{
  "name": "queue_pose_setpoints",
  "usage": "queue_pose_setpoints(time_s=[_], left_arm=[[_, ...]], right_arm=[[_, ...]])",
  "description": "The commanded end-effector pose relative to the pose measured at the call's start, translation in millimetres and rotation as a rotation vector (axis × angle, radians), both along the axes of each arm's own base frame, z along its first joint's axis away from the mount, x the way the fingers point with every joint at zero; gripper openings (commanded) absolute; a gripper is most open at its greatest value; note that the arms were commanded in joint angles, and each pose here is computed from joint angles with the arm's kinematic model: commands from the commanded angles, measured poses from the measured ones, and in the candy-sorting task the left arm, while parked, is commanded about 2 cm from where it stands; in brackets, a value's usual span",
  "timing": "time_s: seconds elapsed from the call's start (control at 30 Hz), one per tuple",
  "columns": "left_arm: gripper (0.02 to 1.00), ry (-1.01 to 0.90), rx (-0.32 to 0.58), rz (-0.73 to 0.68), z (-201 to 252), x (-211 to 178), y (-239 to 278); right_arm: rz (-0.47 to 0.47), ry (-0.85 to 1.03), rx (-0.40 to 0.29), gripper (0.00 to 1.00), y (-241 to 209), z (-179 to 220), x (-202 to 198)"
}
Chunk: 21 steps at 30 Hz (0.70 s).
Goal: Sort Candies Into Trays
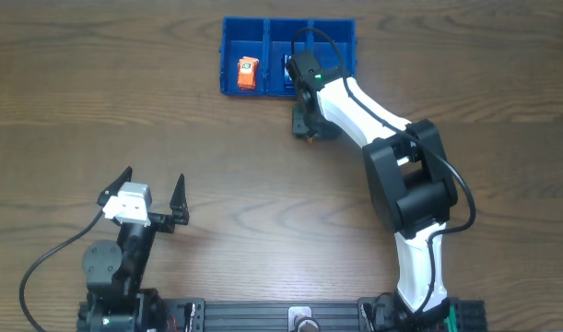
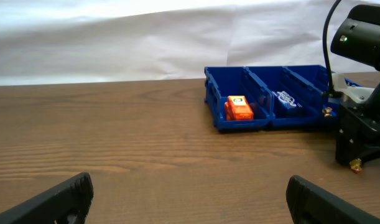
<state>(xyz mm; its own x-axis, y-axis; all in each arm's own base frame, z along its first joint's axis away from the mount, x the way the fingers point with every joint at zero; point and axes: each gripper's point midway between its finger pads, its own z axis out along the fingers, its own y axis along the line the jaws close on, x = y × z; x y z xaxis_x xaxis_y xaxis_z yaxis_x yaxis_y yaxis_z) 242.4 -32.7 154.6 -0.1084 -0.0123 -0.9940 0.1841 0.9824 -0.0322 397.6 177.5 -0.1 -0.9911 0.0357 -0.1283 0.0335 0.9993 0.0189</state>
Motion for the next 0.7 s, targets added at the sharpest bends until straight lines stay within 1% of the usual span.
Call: queue_pose_setpoints(time_s=[0.03,0.07,0.13,0.2,0.27,0.37,0.43,0.53,0.57,0.63,0.67,0.7], left_arm=[[0.998,0.043,0.008,-0.018,-16,-1,-3],[0.998,0.043,0.008,-0.018,-16,-1,-3],[0.998,0.043,0.008,-0.018,-16,-1,-3],[0.998,0.043,0.008,-0.018,-16,-1,-3],[0.998,0.043,0.008,-0.018,-16,-1,-3],[0.998,0.043,0.008,-0.018,-16,-1,-2],[0.998,0.043,0.008,-0.018,-16,-1,-3],[0.998,0.043,0.008,-0.018,-16,-1,-3],[0.998,0.043,0.008,-0.018,-16,-1,-3],[0.998,0.043,0.008,-0.018,-16,-1,-2],[0.998,0.043,0.008,-0.018,-16,-1,-3],[0.998,0.043,0.008,-0.018,-16,-1,-3]], right_arm=[[0.000,0.032,-0.024,0.222,-3,-15,-4],[0.000,0.032,-0.024,0.198,-3,-15,-4],[0.000,0.032,-0.024,0.097,-3,-15,-4],[0.000,0.031,-0.024,0.038,-3,-15,-4],[0.000,0.030,-0.023,0.038,-3,-13,-3],[0.000,0.002,-0.010,0.038,1,4,4],[0.003,-0.036,0.006,0.038,4,23,11],[0.033,-0.120,0.036,0.038,9,65,23],[0.025,-0.161,0.036,0.038,6,83,30],[0.021,-0.252,0.020,0.036,-1,120,46],[0.006,-0.310,0.006,0.036,-7,142,57],[-0.011,-0.349,-0.012,0.036,-13,155,64]])
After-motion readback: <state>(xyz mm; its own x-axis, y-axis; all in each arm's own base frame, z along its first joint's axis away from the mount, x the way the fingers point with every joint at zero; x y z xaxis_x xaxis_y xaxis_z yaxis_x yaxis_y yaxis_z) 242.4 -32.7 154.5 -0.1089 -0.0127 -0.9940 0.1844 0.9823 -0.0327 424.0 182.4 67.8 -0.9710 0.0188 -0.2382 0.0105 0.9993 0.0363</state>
